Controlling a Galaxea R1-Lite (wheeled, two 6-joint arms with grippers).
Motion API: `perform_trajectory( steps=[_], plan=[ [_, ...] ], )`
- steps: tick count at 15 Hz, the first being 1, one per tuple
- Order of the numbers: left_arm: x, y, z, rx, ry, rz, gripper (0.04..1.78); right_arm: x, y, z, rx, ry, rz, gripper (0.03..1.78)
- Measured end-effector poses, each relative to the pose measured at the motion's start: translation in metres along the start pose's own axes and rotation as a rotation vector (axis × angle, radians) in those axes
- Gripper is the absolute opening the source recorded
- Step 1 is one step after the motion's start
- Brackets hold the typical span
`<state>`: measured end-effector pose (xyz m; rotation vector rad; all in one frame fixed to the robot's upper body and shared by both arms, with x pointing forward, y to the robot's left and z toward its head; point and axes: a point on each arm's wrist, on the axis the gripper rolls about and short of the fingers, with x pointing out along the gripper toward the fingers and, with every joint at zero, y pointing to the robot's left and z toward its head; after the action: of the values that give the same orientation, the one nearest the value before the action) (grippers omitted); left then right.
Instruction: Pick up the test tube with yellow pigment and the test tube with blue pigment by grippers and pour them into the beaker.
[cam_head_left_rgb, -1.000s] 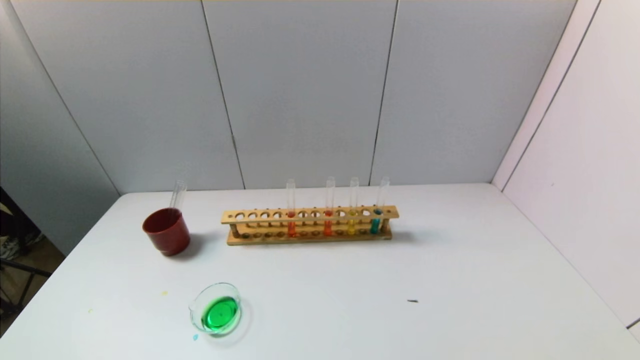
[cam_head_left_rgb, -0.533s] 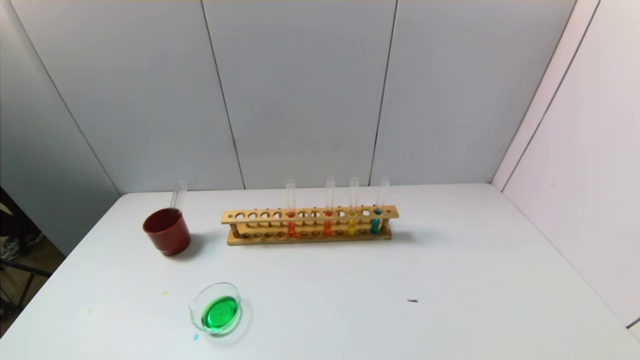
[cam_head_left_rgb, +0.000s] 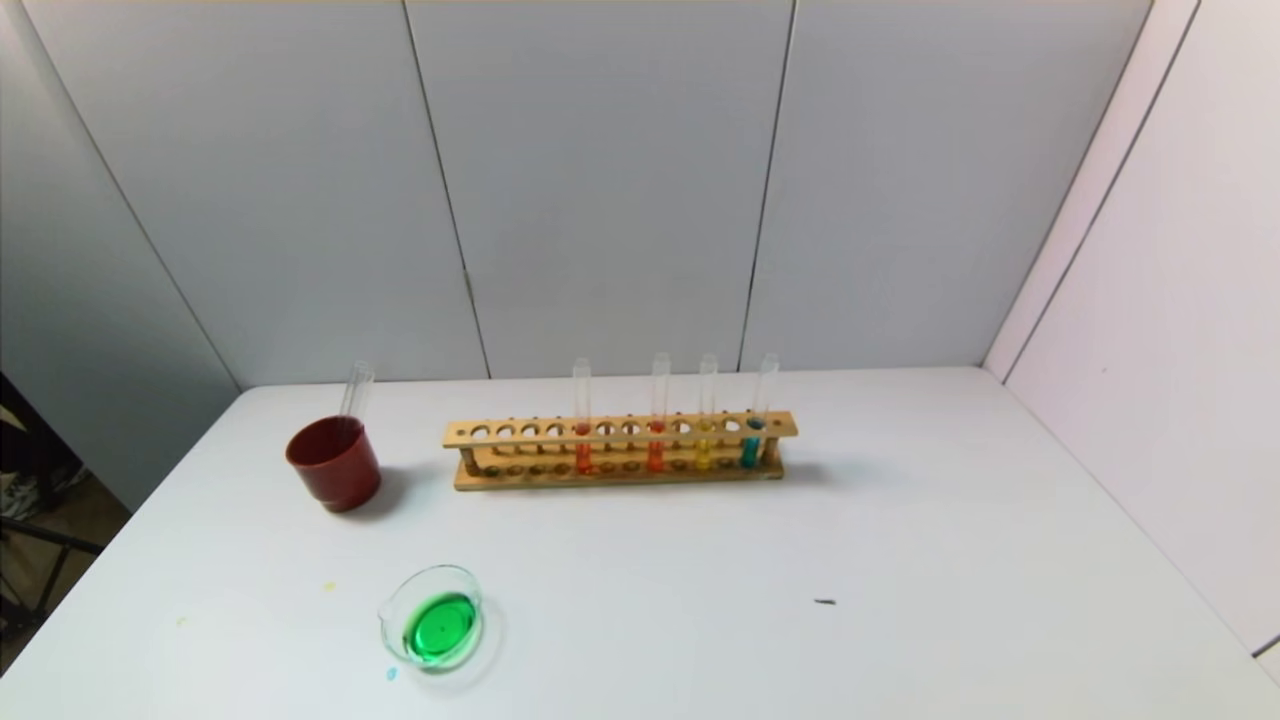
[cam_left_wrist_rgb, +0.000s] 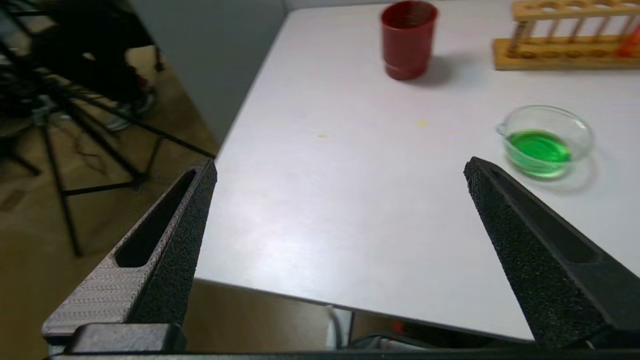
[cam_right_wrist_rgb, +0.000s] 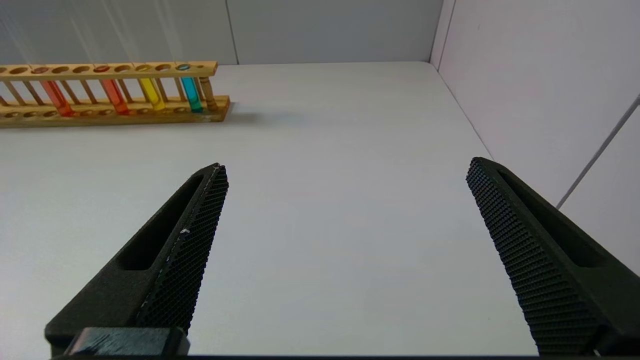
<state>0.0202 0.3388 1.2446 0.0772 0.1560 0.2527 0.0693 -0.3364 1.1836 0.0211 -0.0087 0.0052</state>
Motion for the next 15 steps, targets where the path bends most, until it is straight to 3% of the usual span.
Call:
perform_trajectory(
  steps=[2,4,8,15],
  plan=[
    [0.017,-0.008,-0.018,-0.025,-0.017,-0.141,1.74,0.0,0.0,0.0,0.0,0.0,0.0,1.74],
    [0.034,-0.016,-0.036,-0.022,-0.039,-0.228,1.74,0.0,0.0,0.0,0.0,0.0,0.0,1.74],
    [0.053,-0.023,-0.052,-0.013,-0.154,-0.261,1.74,0.0,0.0,0.0,0.0,0.001,0.001,1.74],
    [0.054,-0.023,-0.054,-0.084,-0.149,-0.255,1.74,0.0,0.0,0.0,0.0,0.0,0.001,1.74]
  ],
)
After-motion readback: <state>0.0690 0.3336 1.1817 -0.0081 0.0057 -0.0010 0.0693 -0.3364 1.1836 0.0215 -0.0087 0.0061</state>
